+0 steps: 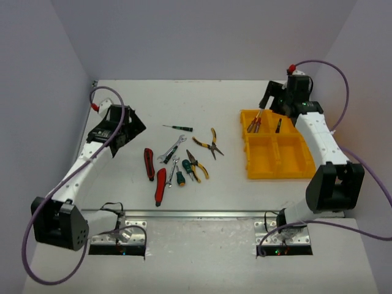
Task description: Sort the tools into containers
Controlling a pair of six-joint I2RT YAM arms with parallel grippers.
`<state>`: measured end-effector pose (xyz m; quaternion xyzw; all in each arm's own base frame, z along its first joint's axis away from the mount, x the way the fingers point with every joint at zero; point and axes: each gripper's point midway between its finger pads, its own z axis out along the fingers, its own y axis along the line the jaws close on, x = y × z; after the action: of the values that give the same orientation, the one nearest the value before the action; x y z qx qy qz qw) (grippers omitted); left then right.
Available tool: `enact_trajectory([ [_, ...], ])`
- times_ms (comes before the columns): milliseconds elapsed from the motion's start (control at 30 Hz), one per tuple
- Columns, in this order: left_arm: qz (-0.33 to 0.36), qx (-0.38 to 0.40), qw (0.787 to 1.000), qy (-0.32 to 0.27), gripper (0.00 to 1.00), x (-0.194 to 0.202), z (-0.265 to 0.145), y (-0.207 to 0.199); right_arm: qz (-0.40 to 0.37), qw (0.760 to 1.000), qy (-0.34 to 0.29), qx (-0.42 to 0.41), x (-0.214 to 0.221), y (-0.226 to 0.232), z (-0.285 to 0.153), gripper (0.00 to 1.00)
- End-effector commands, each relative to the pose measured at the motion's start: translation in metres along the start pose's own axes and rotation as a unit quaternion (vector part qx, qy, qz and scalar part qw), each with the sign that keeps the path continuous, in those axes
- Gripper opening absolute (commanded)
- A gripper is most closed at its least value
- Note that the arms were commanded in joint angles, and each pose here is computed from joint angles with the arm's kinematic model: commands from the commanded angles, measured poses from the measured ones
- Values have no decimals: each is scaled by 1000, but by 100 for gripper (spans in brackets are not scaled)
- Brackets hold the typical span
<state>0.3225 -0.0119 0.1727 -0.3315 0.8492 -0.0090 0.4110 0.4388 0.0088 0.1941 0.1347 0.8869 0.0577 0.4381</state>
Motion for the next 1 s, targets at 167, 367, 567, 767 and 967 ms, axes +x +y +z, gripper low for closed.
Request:
enact_trajectory([
  [167, -112, -96, 987, 68, 100, -29, 122, 18, -41, 974, 32, -220, 81, 81, -84, 93],
  [367, -69, -106, 985, 116, 85, -30, 198, 2, -39, 951, 46, -304, 122, 91, -118, 92],
  [567, -36, -140, 981, 129, 73, -30, 253, 7, -62, 936, 45, -344, 127, 97, -142, 92],
  [767, -14, -170, 971, 165, 35, -2, 272, 23, -62, 931, 32, -359, 120, 102, -151, 92],
  [967, -3, -155, 968, 195, 0, 17, 269, 24, -51, 918, 27, -392, 124, 111, -154, 99],
])
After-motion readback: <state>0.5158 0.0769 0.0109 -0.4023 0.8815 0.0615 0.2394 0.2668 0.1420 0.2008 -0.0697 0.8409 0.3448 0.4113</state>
